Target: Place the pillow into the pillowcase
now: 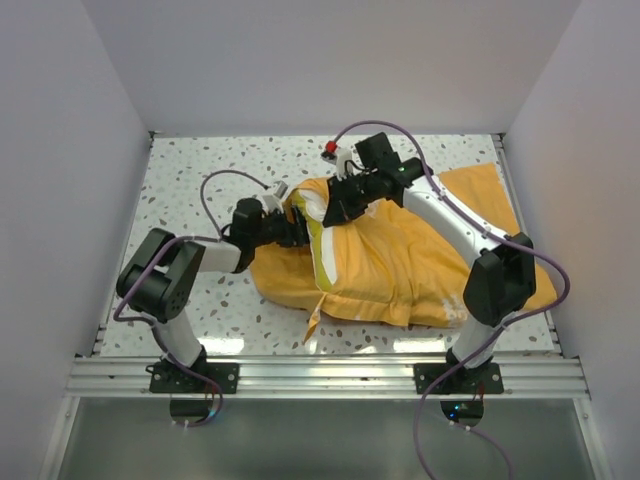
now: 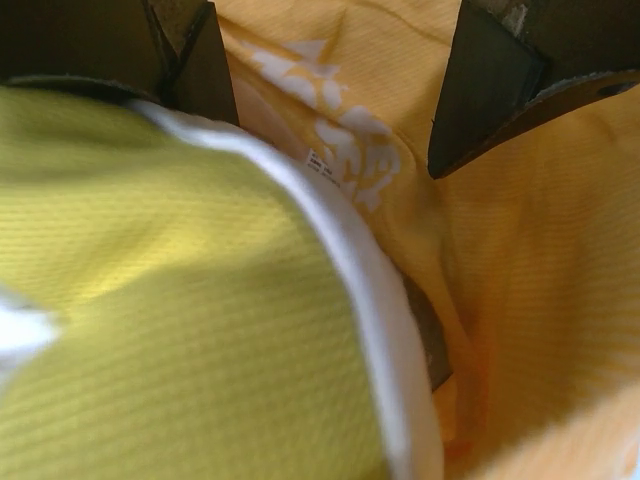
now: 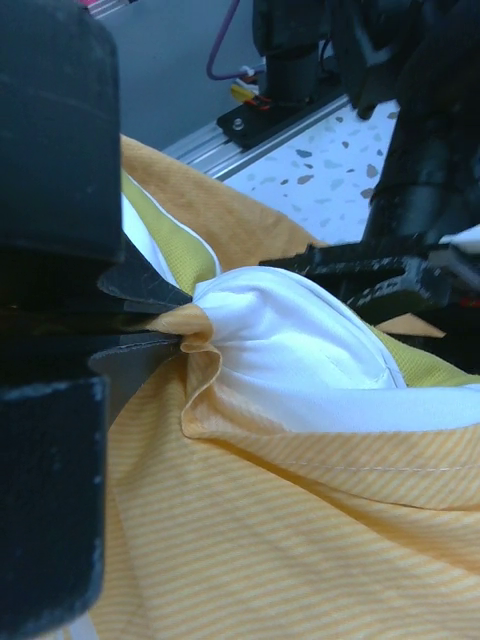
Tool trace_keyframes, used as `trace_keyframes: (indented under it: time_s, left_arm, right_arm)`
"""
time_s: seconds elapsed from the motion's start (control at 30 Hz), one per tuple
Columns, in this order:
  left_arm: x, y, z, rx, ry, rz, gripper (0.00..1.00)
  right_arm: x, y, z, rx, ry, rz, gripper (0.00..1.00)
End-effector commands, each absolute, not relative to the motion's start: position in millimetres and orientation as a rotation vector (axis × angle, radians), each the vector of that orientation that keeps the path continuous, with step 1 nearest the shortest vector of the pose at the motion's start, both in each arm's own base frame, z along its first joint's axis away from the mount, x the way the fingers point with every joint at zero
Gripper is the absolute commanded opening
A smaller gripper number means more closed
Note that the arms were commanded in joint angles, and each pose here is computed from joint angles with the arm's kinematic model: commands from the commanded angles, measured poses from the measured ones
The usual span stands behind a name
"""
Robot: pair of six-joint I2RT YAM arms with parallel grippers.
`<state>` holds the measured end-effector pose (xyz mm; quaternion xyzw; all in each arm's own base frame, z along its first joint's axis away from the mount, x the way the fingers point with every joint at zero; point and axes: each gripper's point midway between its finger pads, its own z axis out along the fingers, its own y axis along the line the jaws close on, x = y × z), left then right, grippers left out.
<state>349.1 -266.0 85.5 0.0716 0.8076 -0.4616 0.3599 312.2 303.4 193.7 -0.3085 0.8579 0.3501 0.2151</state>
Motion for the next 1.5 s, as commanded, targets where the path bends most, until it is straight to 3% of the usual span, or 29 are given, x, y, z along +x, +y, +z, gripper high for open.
trace_keyframes:
  time_s: [0.0, 0.3, 0.33, 0.37, 0.43, 0.47, 0.53, 0.57, 0.7, 0.8, 1.03, 1.37, 1.47]
  left_arm:
    - [369, -290, 105, 0.112, 1.960, -1.225, 0.78]
    - [397, -302, 61, 0.005, 2.099, -1.018, 0.73]
    - [398, -299, 53, 0.017, 2.133, -0.979, 0.68]
    - [404, -294, 49, 0.002, 2.147, -0.922, 0.52]
    - [413, -277, 45, 0.015, 2.184, -0.824, 0.31]
    - [417, -264, 44, 0.007, 2.197, -0.766, 0.13]
    - [426, -218, 46, 0.021, 2.226, -0.622, 0.02]
    - [430, -197, 49, 0.013, 2.230, -0.567, 0.01]
    - [452, -77, 84, -0.002, 2.191, -0.316, 0.00]
    - [451, -42, 101, 0.031, 2.230, -0.267, 0.00]
    - [452, -54, 156, 0.176, 2.131, -0.403, 0.00]
    - [432, -131, 264, 0.422, 1.811, -0.884, 0.00]
    - [415, -143, 291, 0.477, 1.748, -0.982, 0.00]
  right_arm:
    - [297, 324, 266, -0.805, 2.182, 1.193, 0.00]
    - [280, 326, 289, -0.708, 2.175, 1.325, 0.00]
    - [279, 325, 286, -0.700, 2.181, 1.326, 0.00]
    - [279, 323, 288, -0.696, 2.175, 1.310, 0.00]
    - [283, 314, 280, -0.684, 2.207, 1.256, 0.00]
    - [292, 306, 272, -0.699, 2.205, 1.169, 0.00]
    - [300, 286, 252, -0.704, 2.264, 1.017, 0.00]
    - [315, 270, 237, -0.724, 2.274, 0.842, 0.00]
    - [331, 238, 186, -0.767, 2.359, 0.610, 0.00]
    - [333, 234, 159, -0.786, 2.412, 0.575, 0.00]
    - [338, 263, 112, -0.943, 2.454, 0.685, 0.00]
    - [288, 353, 74, -1.323, 2.422, 0.935, 0.00]
    - [295, 359, 52, -1.297, 2.493, 0.922, 0.00]
